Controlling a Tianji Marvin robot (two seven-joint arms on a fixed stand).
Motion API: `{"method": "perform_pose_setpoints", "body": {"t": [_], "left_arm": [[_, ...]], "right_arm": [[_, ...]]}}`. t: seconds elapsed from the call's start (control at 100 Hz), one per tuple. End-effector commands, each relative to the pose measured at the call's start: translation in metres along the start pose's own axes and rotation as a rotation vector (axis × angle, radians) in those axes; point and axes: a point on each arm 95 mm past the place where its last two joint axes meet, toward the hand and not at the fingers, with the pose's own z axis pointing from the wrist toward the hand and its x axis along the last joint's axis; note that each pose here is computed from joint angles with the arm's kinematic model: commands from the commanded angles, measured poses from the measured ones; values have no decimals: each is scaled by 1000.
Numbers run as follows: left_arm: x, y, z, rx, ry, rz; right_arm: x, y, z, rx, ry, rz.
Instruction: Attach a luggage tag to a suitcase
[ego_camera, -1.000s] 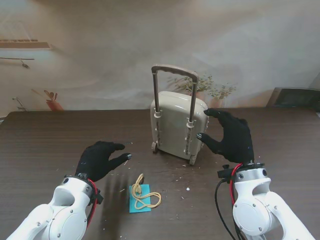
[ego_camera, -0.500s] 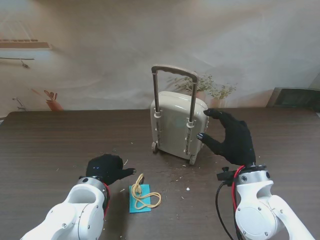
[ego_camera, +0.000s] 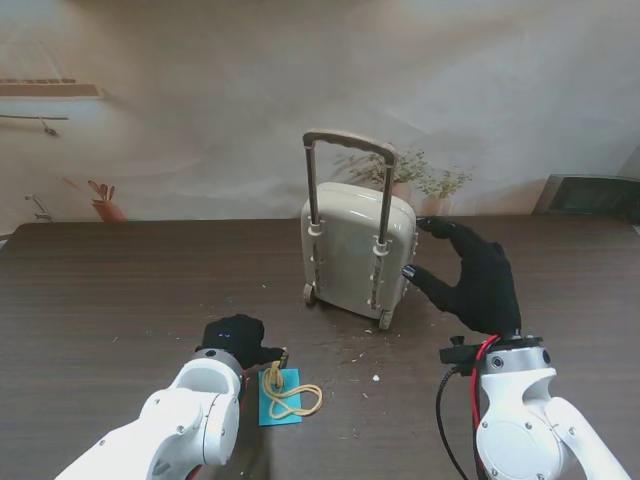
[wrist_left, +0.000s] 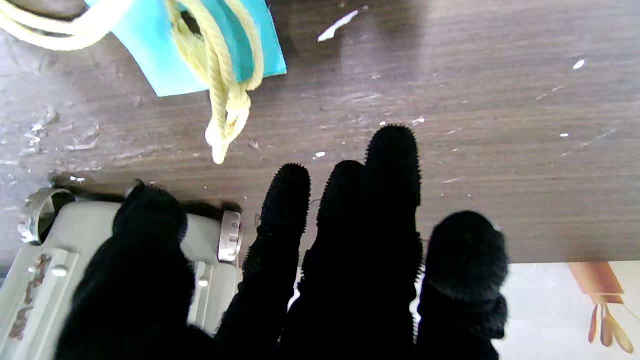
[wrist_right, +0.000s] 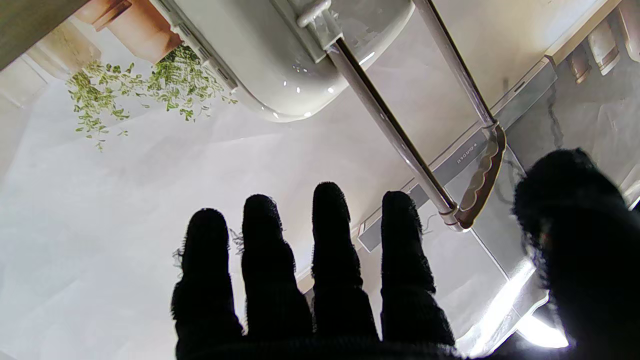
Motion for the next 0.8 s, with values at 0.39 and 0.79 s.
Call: {"method": "perform_pose_setpoints", "body": {"t": [0.39, 0.79], "left_arm": [[11, 19, 17, -97, 3, 20], [24, 22, 31, -116, 19, 55]], "right_arm": [[6, 0, -3, 14, 16, 30], [7, 3, -6, -3, 20, 51]]}}
